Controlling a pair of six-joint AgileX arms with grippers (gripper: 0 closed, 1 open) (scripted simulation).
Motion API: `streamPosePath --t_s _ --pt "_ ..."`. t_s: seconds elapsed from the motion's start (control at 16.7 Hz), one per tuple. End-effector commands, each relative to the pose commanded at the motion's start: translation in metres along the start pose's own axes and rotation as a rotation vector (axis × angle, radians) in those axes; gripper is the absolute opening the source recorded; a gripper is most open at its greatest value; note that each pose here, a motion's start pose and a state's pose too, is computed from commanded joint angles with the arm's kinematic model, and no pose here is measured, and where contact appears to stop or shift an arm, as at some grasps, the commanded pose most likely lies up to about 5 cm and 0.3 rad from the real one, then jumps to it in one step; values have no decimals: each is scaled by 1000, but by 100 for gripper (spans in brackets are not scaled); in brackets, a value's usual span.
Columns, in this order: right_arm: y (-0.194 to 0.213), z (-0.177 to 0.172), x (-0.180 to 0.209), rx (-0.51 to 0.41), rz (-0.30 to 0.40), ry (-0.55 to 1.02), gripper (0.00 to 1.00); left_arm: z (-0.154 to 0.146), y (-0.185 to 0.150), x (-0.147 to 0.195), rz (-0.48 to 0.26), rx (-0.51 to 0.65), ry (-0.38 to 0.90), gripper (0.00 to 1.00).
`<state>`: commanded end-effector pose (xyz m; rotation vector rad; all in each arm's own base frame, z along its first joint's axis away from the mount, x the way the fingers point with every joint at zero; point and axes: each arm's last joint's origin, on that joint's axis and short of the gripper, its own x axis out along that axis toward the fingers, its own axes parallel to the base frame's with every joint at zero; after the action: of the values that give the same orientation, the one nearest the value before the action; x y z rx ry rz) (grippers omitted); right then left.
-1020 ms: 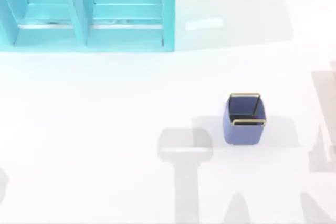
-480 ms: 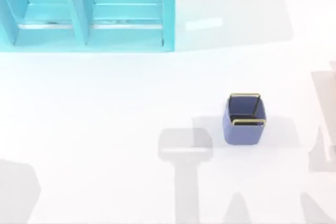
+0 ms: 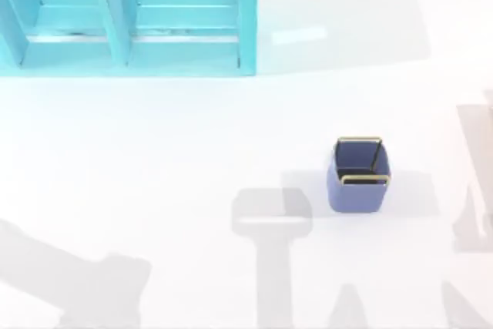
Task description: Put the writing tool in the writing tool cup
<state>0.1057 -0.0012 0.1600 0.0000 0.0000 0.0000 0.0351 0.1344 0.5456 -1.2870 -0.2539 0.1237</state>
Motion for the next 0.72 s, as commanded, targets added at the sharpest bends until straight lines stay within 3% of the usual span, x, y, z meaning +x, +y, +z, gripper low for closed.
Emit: streamPosePath --t_s 0.18,0.42,0.54,0.72 --pt "0 0 0 0 0 0 100 -87 -70 -30 -71 75 89 0" --pt "0 0 0 0 0 0 100 -257 -119 -58 -9 287 157 0" --pt "0 0 0 0 0 0 100 -355 -114 -62 55 430 143 0" --pt "0 0 0 0 0 0 100 -497 -65 -58 143 678 76 0"
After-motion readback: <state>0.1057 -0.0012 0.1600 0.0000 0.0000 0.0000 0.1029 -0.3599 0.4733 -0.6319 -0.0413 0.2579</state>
